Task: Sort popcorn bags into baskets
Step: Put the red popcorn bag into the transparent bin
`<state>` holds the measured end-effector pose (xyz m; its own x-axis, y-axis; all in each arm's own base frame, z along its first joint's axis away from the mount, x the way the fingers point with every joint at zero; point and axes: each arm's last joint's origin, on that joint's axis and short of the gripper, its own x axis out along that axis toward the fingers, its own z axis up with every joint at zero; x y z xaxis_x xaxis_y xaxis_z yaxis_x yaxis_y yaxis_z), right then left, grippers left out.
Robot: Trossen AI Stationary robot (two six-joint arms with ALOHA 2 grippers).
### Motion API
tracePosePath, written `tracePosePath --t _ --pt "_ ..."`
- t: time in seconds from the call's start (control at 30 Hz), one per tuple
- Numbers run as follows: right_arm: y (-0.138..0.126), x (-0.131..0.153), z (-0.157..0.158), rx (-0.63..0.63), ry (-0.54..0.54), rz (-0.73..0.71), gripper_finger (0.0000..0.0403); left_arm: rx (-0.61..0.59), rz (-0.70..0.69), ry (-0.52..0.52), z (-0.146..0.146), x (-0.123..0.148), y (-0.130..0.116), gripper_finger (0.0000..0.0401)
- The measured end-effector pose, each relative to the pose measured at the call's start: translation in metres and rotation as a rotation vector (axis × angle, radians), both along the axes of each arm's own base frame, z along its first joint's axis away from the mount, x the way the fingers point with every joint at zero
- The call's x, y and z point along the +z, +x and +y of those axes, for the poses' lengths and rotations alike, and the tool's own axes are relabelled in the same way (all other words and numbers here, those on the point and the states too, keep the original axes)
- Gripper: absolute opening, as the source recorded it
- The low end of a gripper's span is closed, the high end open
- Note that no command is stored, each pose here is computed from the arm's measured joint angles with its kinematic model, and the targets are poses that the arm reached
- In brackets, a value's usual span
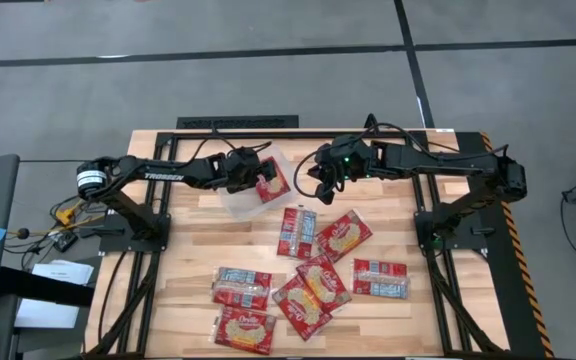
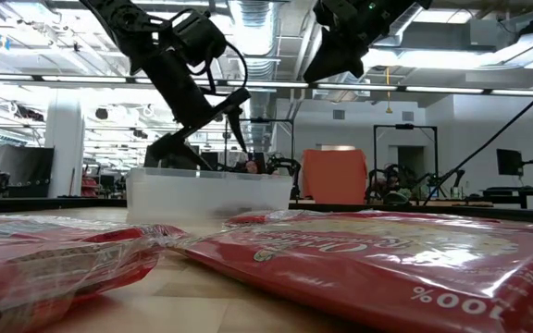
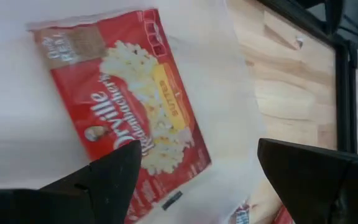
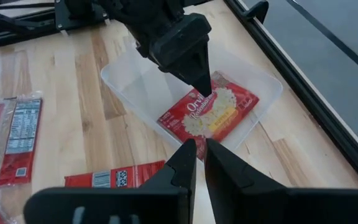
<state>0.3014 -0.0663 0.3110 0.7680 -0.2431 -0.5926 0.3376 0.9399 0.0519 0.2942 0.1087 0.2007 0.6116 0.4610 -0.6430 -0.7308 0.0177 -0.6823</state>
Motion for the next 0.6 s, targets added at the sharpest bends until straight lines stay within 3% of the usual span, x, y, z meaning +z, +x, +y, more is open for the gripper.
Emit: tracePosePath --t 0.13,0.37,0.47,0.6 --pt "0.0 0.0 0.0 -0.001 0.001 0.0 0.0059 -0.075 0.046 -0.028 -0.003 -0.001 -0.003 0.0311" --pt "0.0 0.0 0.0 -0.006 0.008 0.001 0.0059 -0.062 0.226 -0.06 -0.012 -0.013 -0.014 0.0294" --pt "0.0 0.0 0.0 -0.016 0.02 -0.001 0.0059 -0.068 0.26 -0.071 -0.013 -0.022 -0.011 0.0254" --pt "0.0 -0.001 0.002 -0.013 0.022 0.002 0.0059 -0.065 0.282 -0.079 -0.011 -0.032 -0.008 0.0169"
